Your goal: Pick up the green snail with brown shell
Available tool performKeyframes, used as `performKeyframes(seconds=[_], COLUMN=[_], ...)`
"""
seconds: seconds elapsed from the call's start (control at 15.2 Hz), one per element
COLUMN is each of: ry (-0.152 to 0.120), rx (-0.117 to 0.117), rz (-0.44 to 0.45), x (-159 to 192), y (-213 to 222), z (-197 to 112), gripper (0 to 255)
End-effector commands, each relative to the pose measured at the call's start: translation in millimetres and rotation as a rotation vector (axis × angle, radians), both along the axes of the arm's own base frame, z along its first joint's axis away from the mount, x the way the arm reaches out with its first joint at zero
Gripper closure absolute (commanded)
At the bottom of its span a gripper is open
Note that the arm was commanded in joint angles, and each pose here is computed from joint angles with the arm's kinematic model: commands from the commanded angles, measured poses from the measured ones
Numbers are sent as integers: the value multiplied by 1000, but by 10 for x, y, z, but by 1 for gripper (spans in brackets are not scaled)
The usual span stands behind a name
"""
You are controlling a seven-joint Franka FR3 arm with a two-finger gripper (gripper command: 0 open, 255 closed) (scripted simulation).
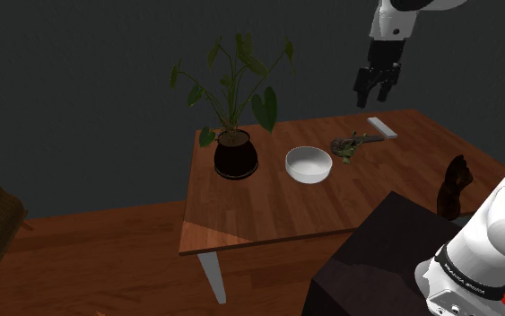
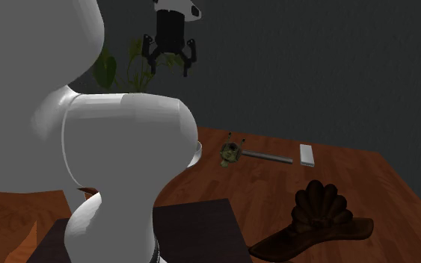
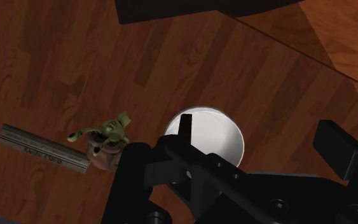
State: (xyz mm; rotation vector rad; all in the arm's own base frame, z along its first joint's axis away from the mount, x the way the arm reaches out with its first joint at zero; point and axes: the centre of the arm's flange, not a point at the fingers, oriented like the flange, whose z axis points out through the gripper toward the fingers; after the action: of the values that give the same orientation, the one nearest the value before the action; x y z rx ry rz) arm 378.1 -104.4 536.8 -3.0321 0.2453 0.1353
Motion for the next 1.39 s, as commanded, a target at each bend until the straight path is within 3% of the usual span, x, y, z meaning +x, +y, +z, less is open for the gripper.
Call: performKeyframes(seconds=[0.0,1.32], ry=[31,337], rx=[5,56], rz=[-2,-20], x=[167,1478], y=[-197,-1971], z=[-195,-2153], gripper=[0,0])
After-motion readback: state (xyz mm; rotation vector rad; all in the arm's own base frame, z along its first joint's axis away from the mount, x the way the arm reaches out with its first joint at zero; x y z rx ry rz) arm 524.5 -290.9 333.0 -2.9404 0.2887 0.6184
